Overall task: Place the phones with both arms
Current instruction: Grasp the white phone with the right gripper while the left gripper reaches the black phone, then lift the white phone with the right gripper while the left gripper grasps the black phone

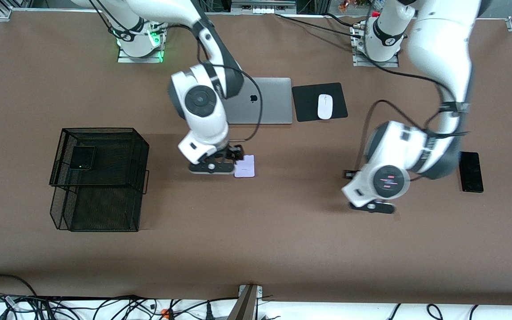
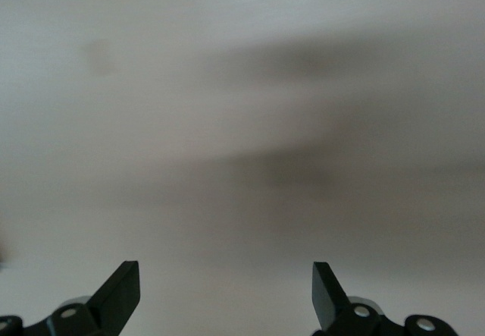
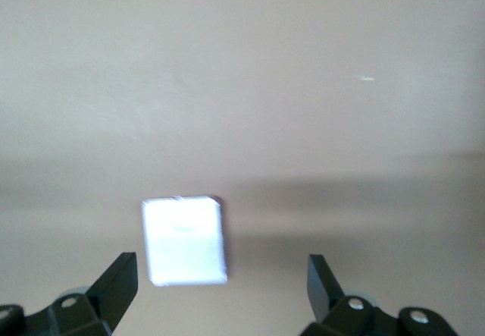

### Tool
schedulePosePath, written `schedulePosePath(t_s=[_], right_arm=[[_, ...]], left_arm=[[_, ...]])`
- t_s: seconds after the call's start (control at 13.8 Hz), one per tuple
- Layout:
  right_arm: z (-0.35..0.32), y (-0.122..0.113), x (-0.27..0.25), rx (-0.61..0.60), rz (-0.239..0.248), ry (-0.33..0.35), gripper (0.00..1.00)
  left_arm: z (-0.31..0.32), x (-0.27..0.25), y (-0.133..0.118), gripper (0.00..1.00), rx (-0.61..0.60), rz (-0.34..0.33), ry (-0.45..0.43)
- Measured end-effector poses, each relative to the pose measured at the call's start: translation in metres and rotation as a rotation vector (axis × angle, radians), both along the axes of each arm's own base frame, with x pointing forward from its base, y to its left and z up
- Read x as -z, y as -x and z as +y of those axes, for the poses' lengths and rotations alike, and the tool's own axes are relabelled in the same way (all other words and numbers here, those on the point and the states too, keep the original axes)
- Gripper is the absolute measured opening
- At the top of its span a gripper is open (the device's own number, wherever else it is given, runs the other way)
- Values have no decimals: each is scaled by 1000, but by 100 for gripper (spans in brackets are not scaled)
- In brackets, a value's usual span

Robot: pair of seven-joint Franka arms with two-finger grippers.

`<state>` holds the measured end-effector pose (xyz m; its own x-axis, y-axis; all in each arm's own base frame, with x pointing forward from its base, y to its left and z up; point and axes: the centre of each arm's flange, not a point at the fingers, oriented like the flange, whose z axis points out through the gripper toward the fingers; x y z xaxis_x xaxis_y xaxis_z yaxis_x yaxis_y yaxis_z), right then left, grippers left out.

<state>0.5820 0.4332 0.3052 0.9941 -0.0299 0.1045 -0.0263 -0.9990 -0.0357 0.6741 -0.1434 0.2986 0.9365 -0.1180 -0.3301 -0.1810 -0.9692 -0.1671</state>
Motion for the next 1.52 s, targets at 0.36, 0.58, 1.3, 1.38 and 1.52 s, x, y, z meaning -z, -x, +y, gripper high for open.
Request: schedulePosePath(t_s=[0.36, 0.58, 1.3, 1.38, 1.52], right_arm=[[26, 9, 69, -19, -29, -17, 99], [35, 14, 83, -18, -54, -24, 99], [48, 25, 110, -36, -66, -24, 100], [48, 26, 110, -37, -65, -23, 100], [48, 26, 113, -40, -64, -19, 100]], left_arm=[[136, -9, 16, 100, 53, -60, 79], [206, -12, 34, 100, 57, -94, 104], [373, 60, 106, 100, -88, -298, 117], [387, 68, 114, 100, -111, -313, 116], [410, 84, 127, 100, -150, -331, 115]])
